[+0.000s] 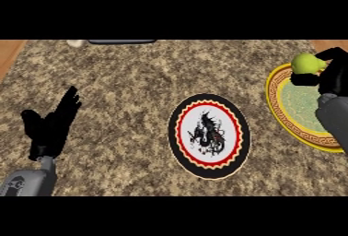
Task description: Pick the pear from the plate and place it in the plate
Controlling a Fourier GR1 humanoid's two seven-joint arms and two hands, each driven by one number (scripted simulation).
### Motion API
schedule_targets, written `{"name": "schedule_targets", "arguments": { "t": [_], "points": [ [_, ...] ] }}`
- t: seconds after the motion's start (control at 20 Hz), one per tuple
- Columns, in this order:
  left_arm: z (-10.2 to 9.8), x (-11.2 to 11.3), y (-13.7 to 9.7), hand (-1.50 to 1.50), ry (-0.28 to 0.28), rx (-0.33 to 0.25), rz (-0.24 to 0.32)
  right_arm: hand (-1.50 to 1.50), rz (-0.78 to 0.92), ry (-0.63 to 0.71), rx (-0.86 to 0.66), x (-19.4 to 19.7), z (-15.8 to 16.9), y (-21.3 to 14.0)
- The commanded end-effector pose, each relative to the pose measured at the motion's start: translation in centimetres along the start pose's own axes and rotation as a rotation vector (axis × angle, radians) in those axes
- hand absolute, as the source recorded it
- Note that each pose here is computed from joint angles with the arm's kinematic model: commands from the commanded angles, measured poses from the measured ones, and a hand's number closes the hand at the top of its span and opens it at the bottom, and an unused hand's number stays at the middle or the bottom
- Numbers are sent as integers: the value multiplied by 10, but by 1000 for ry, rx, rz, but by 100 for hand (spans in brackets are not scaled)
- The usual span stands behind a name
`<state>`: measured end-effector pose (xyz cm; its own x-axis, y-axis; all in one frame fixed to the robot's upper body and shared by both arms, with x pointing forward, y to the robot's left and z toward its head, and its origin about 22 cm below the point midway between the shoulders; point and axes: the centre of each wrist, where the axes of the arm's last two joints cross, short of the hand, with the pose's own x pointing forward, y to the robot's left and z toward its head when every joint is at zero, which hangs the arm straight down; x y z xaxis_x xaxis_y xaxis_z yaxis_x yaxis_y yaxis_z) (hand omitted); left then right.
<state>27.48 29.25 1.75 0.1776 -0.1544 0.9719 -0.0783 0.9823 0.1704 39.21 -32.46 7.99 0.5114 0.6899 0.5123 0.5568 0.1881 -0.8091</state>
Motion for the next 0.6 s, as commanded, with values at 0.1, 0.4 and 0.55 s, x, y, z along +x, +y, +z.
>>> {"name": "schedule_targets", "arguments": {
  "t": [0.1,0.4,0.55],
  "points": [
    [7,-17,-24,0,-20,0,-3,150,119,44,146,-62,-8,-15],
    [-18,5,-2,0,-35,-33,-10,-150,-90,111,297,-94,-8,-6],
    [-6,10,-4,0,-21,-51,-10,-150,-117,38,230,-118,-6,-13]
  ]
}}
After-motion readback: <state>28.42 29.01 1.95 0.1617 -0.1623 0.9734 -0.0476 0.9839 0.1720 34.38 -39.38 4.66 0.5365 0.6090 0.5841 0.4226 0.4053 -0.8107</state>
